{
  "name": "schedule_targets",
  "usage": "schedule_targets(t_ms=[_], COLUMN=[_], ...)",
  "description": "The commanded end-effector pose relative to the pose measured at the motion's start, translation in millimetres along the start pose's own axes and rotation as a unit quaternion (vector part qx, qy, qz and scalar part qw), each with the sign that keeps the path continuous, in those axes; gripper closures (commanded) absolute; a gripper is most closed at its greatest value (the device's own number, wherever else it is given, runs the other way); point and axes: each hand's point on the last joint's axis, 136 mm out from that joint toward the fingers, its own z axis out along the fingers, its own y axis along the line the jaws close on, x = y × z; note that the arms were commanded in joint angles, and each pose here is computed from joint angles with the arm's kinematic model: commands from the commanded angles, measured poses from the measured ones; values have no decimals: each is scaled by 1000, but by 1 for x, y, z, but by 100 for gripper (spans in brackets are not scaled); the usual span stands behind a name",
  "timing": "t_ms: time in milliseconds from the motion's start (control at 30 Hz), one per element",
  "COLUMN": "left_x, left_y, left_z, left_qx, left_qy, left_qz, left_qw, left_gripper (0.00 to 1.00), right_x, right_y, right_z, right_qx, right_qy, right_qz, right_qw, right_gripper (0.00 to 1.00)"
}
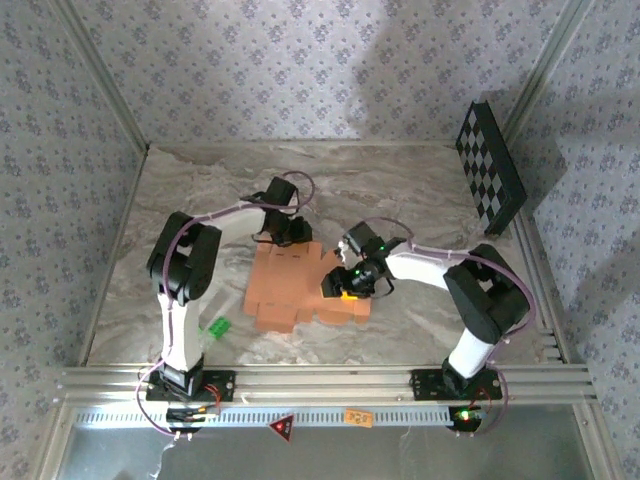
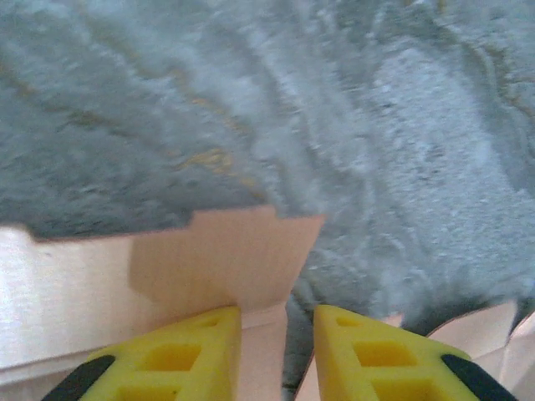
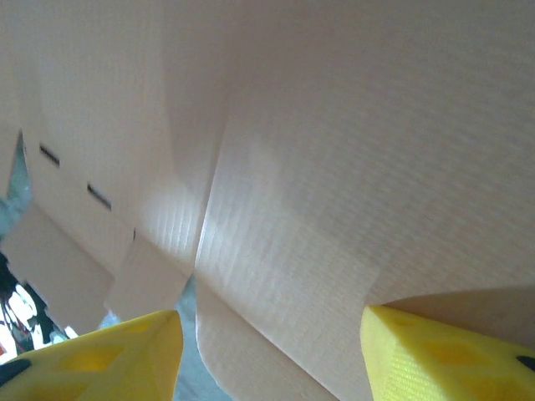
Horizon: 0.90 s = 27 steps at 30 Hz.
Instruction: Fold the paper box
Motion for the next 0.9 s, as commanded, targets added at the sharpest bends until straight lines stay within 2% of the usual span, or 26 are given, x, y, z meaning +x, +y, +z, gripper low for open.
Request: schedule_targets(t_ms=[0,133,233,367,500,600,667,833,867], left_x=[-16,-15,-1,31,73,104,122,149,150], left_y=[-28,-35,-28,-16,6,23,32,51,54], left_z=[-30,-74,-99,-114,-112,-105,-99,-81,-78], left_qx=[27,22,14,14,-8,-17,-24,-36,-39], left_qy=[-26,-62,-81,-84,-76,-61,-49,-26,-23], left_qz=[26,40,29,-5,-35,-58,-70,-91,-92], left_qw=[999,997,996,996,996,996,996,995,995], left_gripper=[67,63,63,63,61,61,67,73,74], right_x=[-7,-23,-35,-53,-59,-72,-72,-70,-58], right_y=[7,12,13,4,-9,-11,-20,-37,-48], right_z=[-13,-29,-34,-33,-25,-27,-27,-26,-21], right_qx=[3,10,7,14,22,16,18,23,29], right_qy=[-24,-34,-30,-21,4,1,5,9,23], right_qz=[13,-12,-25,-29,-29,-32,-24,-9,3], right_qw=[1000,999,999,999,999,999,1000,1000,999], right_gripper=[39,39,39,40,41,42,42,46,46])
